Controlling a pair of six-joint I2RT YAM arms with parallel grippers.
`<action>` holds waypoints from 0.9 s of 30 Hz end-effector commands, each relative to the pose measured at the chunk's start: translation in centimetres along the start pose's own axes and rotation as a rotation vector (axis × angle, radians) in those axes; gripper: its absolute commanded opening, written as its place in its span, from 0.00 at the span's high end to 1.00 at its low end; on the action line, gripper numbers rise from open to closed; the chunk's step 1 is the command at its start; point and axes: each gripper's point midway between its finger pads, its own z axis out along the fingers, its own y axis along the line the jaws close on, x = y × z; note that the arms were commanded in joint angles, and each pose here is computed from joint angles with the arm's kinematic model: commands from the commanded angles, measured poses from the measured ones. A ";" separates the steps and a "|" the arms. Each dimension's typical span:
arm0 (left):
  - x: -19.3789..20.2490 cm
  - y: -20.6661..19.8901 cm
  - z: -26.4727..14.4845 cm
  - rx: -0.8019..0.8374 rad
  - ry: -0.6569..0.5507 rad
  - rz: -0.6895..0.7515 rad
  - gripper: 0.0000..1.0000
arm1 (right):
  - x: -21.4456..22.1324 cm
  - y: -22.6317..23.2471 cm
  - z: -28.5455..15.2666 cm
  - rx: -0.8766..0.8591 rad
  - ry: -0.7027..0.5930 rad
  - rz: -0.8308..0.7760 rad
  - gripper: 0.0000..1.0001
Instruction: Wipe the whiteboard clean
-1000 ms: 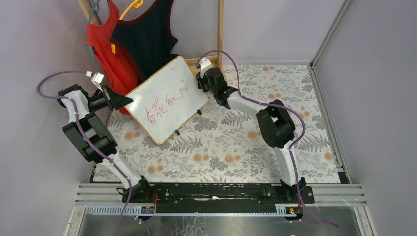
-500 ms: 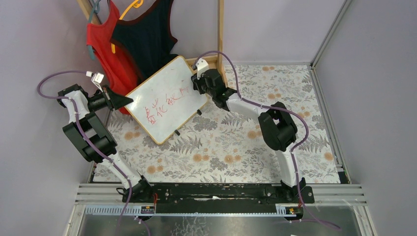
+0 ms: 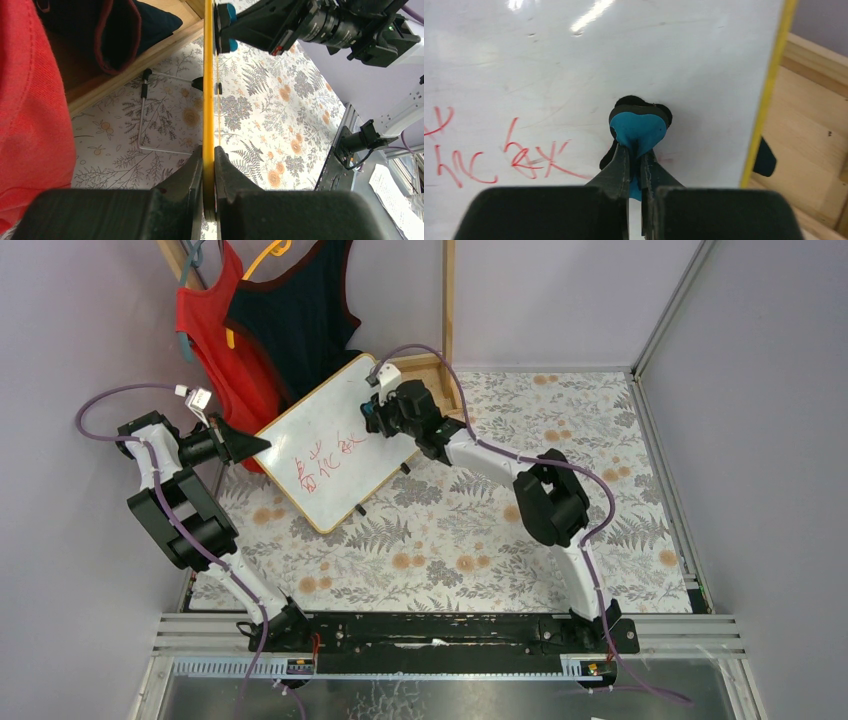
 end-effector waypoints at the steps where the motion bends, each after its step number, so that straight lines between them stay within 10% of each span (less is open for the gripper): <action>1: 1.3 0.8 0.0 -0.028 0.067 0.064 1.00 | -1.2 4.3 -0.4 -0.097 -0.040 0.019 1.00; 27: 1.7 1.0 0.0 -0.029 0.076 0.059 1.00 | 2.3 -4.6 -1.1 0.097 0.030 0.014 1.00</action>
